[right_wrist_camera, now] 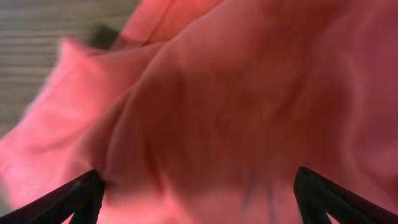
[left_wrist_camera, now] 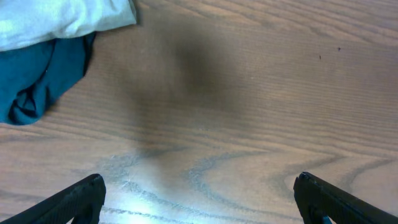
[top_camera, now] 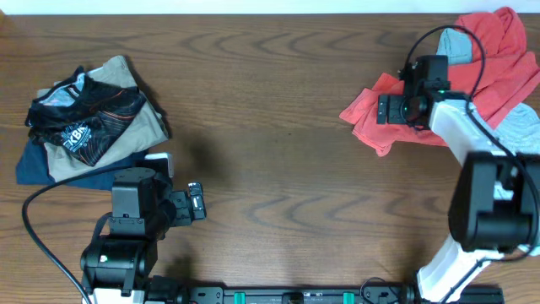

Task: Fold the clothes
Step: 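Drag the red-orange shirt with the right gripper toward table center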

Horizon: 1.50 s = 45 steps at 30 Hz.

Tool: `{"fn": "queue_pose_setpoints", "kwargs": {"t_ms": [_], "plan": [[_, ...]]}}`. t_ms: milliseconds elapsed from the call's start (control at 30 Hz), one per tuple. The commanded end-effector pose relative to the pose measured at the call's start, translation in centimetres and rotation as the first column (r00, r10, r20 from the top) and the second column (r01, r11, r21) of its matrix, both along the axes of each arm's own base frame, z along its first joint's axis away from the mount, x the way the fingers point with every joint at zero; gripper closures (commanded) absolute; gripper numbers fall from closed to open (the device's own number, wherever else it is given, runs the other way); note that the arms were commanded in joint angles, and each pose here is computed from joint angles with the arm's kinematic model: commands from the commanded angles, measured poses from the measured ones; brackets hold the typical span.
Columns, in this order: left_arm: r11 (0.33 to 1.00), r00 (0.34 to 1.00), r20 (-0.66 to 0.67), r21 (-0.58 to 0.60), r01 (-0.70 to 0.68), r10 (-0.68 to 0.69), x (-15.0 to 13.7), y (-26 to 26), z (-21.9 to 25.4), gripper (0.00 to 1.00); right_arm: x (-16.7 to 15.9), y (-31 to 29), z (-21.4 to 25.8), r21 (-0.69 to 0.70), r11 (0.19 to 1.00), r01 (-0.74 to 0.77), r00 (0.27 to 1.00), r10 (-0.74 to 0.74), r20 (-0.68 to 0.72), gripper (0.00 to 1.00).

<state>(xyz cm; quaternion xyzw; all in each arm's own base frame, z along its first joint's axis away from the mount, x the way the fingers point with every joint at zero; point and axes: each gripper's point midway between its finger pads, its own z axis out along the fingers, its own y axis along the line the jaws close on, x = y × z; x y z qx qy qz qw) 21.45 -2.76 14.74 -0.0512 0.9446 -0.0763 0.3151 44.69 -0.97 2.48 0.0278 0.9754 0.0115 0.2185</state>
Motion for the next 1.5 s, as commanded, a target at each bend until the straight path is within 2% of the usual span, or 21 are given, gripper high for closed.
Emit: {"fn": "queue_pose_setpoints", "kwargs": {"t_ms": [0, 33, 67, 100, 167, 200, 267, 300, 367, 433, 500, 533, 600, 833, 933, 1100, 1233, 1467], "plan": [[1.0, 1.0, 0.014, -0.01, -0.004, 0.004, 0.2, -0.2, 0.7, 0.02, 0.3, -0.2, -1.8, -0.031, 0.999, -0.019, 1.0, 0.019, -0.022, 0.08], [1.0, 1.0, 0.014, -0.011, -0.004, 0.004, 0.2, -0.2, 0.7, 0.02, 0.2, -0.2, -2.3, -0.031, 0.999, -0.02, 0.999, 0.019, -0.032, 0.12], [1.0, 1.0, 0.014, -0.01, -0.004, 0.004, 0.2, -0.2, 0.7, 0.02, 0.0, -0.1, -2.7, -0.028, 0.999, -0.02, 0.999, 0.019, -0.043, 0.29], [1.0, 1.0, 0.014, -0.01, -0.004, 0.004, 0.2, -0.2, 0.7, 0.02, -0.4, 0.0, -3.3, -0.02, 1.0, -0.024, 0.998, 0.023, -0.064, 0.57], [1.0, 1.0, 0.014, -0.011, -0.004, 0.004, 0.2, -0.2, 0.7, 0.02, -1.1, 0.7, -3.6, 0.015, 0.999, -0.037, 0.995, 0.039, -0.095, 0.94], [1.0, 1.0, 0.014, -0.011, -0.004, 0.004, 0.2, -0.2, 0.7, 0.02, -1.4, 1.2, -3.7, 0.042, 0.998, -0.047, 0.993, 0.051, -0.107, 0.99], [1.0, 1.0, 0.014, -0.011, -0.004, 0.004, 0.2, -0.2, 0.7, 0.02, -2.4, 3.9, -3.3, 0.177, 0.972, -0.156, 0.977, 0.178, -0.114, 0.99], [1.0, 1.0, 0.014, -0.011, -0.004, 0.004, 0.2, -0.2, 0.7, 0.02, -3.0, 5.9, -2.6, 0.271, 0.932, -0.24, 0.958, 0.273, -0.091, 0.99], [1.0, 1.0, 0.014, -0.011, -0.004, 0.004, 0.2, -0.2, 0.7, 0.02, -4.9, 10.8, 0.3, 0.499, 0.753, -0.428, 0.88, 0.472, 0.042, 0.99], [1.0, 1.0, 0.014, -0.011, -0.004, 0.004, 0.2, -0.2, 0.7, 0.02, -6.8, 14.3, 4.5, 0.647, 0.517, -0.56, 0.792, 0.564, 0.234, 0.99], [1.0, 1.0, 0.014, -0.01, -0.004, 0.004, 0.2, -0.2, 0.7, 0.02, -9.1, 16.2, 8.7, 0.687, 0.298, -0.662, 0.698, 0.579, 0.421, 0.99], [1.0, 1.0, 0.014, -0.011, -0.004, 0.004, 0.2, -0.2, 0.7, 0.02, -9.9, 16.5, 9.7, 0.678, 0.253, -0.691, 0.668, 0.582, 0.464, 0.99], [1.0, 1.0, 0.014, -0.011, -0.004, 0.004, 0.2, -0.2, 0.7, 0.02, -11.3, 16.5, 10.2, 0.661, 0.232, -0.713, 0.636, 0.61, 0.472, 0.99], [1.0, 1.0, 0.031, -0.013, -0.004, 0.005, 0.5, -0.2, 1.0, 0.02, -14.4, 15.0, 6.1, 0.692, 0.401, -0.601, 0.664, 0.731, 0.153, 0.99], [0.999, 0.998, 0.052, -0.033, -0.025, 0.026, 1.0, -0.2, 1.3, 0.02, -14.6, 15.1, 5.7, 0.701, 0.43, -0.569, 0.678, 0.727, 0.104, 0.99], [0.98, 0.988, 0.047, -0.137, -0.141, 0.148, 1.5, -0.3, 1.7, 0.02, -15.5, 16.0, 5.8, 0.717, 0.415, -0.561, 0.66, 0.747, 0.084, 0.99], [0.971, 0.984, 0.035, -0.172, -0.164, 0.172, 2.0, -0.5, 1.6, 0.02, -16.9, 17.4, 6.0, 0.731, 0.384, -0.564, 0.62, 0.782, 0.067, 0.99], [0.964, 0.993, -0.075, -0.241, -0.11, 0.095, 2.7, -2.6, -0.4, 0.02, -19.4, 21.1, 7.5, 0.746, 0.213, -0.631, 0.499, 0.848, 0.179, 0.98]]}}
